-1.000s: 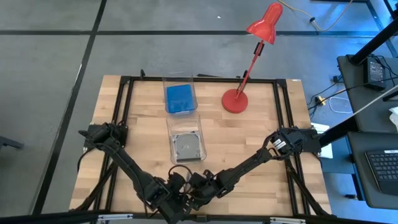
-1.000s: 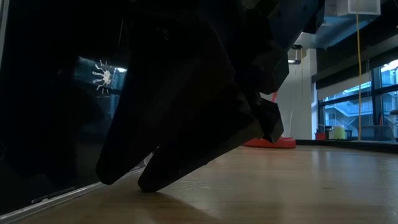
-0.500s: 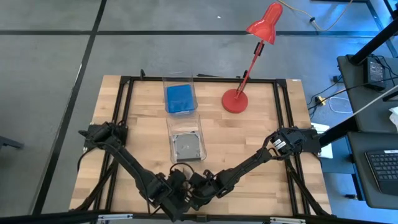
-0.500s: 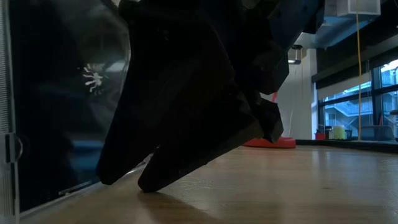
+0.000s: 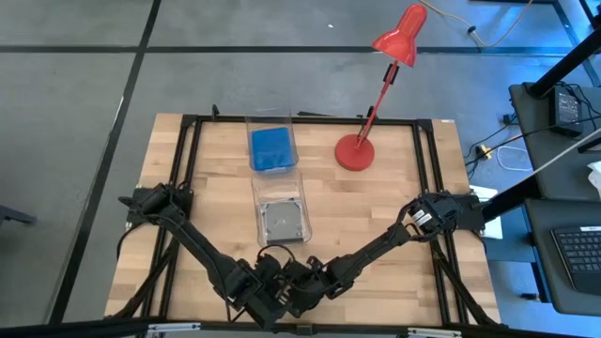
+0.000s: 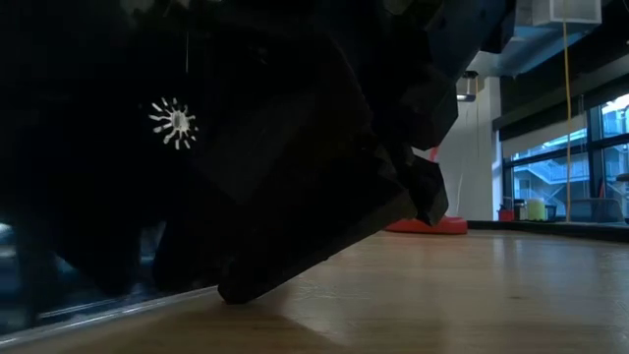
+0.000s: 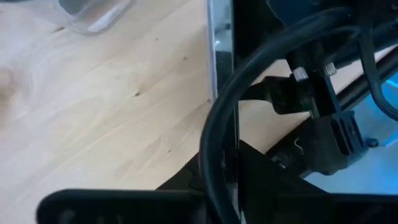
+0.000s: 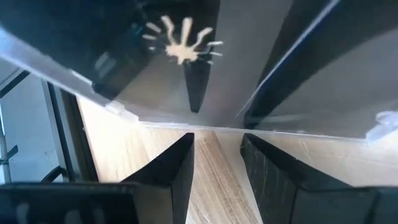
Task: Pick & place jewel cases by type
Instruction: Put the black cd case into the bottom transparent bin
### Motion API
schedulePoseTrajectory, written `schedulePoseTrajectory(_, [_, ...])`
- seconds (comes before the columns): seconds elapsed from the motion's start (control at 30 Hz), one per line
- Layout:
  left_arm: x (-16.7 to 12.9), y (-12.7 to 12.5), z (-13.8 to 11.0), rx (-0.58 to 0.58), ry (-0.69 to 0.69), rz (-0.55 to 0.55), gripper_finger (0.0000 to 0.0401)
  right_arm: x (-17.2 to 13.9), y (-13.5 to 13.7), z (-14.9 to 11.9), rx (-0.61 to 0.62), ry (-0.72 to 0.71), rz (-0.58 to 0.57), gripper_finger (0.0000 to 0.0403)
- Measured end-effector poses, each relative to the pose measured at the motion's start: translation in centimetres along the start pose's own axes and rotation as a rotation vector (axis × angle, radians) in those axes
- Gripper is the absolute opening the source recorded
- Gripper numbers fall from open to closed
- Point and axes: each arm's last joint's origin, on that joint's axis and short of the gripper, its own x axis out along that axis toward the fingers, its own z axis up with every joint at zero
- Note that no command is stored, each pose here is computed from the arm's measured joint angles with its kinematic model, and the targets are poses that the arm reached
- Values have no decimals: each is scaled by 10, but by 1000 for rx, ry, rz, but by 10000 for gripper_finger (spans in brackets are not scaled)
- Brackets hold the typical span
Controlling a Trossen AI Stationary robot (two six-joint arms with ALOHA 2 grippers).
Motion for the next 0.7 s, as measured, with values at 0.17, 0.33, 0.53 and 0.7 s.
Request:
schedulePoseTrajectory(0.17, [-2,2,1,15,-1,17,34,0,0,0,-8,0,-1,144])
schedulePoseTrajectory(0.33, [-6,6,1,23,0,49,41,-8,2,2,-38,-2,-12,144])
schedulePoseTrajectory(0.53, [-25,11,4,52,-55,23,36,-43,-11,7,-98,-73,-254,144])
schedulePoseTrajectory(0.7, [-65,24,4,53,-190,-39,39,-73,-20,12,-79,-100,-412,144])
